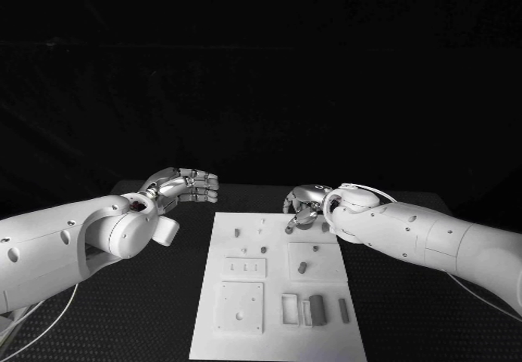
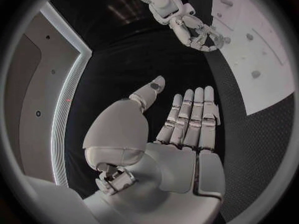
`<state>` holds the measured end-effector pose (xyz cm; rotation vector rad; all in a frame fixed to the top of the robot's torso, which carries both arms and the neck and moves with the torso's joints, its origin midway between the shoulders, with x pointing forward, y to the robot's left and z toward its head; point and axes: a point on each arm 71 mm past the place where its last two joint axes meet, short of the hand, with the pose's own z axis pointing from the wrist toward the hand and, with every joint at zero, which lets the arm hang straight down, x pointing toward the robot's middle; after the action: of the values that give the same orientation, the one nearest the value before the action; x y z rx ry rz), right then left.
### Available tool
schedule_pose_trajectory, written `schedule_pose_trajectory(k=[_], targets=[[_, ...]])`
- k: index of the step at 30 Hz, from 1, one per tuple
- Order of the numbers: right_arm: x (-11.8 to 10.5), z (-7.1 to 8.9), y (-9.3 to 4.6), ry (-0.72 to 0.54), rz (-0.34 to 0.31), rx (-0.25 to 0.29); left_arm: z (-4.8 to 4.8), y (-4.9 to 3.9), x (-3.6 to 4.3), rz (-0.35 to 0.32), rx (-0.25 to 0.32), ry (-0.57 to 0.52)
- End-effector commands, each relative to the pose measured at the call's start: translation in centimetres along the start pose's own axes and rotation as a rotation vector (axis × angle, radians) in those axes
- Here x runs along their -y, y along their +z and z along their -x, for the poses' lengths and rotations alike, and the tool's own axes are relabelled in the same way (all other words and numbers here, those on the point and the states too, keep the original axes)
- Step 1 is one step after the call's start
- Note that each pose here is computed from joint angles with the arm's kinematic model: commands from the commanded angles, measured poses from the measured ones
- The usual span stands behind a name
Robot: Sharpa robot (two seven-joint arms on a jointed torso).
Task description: Assemble the parts on the task board
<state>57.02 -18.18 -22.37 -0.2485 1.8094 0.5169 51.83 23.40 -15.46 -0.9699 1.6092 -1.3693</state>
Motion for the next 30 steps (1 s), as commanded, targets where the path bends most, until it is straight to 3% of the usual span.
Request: schedule_pose_trajectory(k=[1,30], targets=[[-0.1,-0.8,0.0,-0.053,-0.005,-0.029,-0.26,0.14,0.31,-0.016,-0.02,0.001],[0.5,-2.0,-0.1,-0.079,-0.025,-0.064,-0.26,0.38,0.23,-0.013,-0.024,0.0]])
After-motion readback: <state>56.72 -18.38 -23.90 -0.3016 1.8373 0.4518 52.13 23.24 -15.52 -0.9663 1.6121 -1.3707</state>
